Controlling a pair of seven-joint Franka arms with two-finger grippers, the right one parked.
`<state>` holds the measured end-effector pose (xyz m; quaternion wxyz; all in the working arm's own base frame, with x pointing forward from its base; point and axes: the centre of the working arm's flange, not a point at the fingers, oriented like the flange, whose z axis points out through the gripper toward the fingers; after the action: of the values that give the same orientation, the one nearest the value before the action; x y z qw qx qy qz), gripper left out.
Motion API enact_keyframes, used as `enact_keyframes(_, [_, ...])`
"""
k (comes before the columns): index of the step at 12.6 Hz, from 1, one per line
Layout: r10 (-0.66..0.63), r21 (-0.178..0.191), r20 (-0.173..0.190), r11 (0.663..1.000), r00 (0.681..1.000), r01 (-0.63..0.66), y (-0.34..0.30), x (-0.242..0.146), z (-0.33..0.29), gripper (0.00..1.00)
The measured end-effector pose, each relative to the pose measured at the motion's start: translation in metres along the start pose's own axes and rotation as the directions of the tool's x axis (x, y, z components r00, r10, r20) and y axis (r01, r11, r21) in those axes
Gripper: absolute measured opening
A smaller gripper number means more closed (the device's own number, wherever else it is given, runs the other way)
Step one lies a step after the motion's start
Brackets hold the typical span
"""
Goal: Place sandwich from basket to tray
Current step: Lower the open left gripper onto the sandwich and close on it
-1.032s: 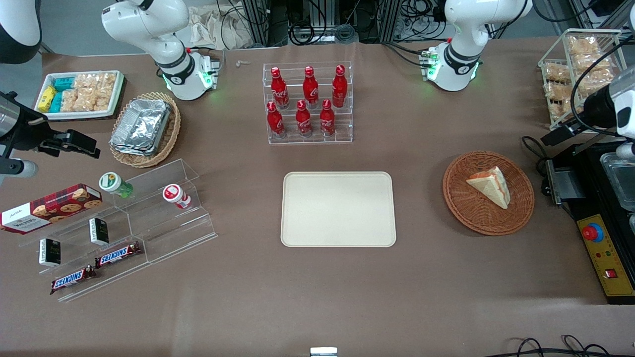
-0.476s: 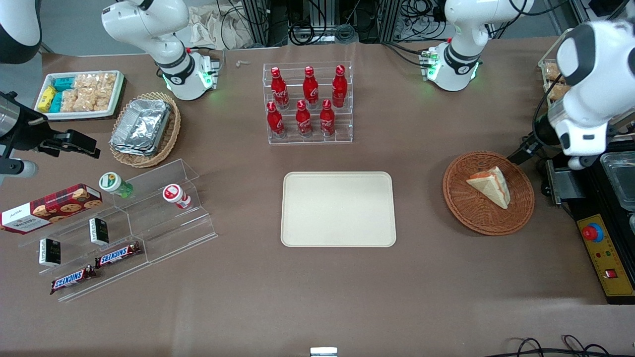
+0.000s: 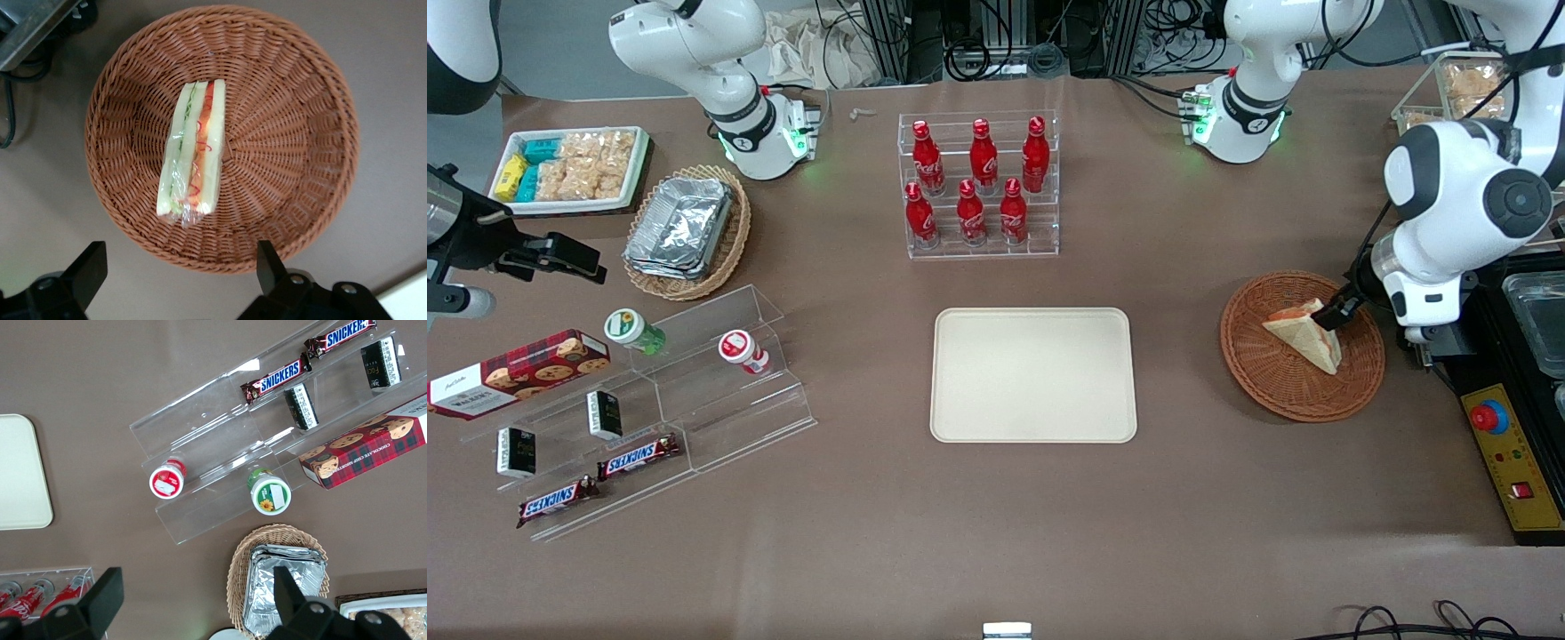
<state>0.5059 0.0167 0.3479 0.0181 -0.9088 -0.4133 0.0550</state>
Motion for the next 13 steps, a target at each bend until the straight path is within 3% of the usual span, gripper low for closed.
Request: enact_keyframes(13, [-0.024, 0.016, 0.019, 1.000, 1.000, 0.023, -0.007, 0.017, 0.122, 1.00])
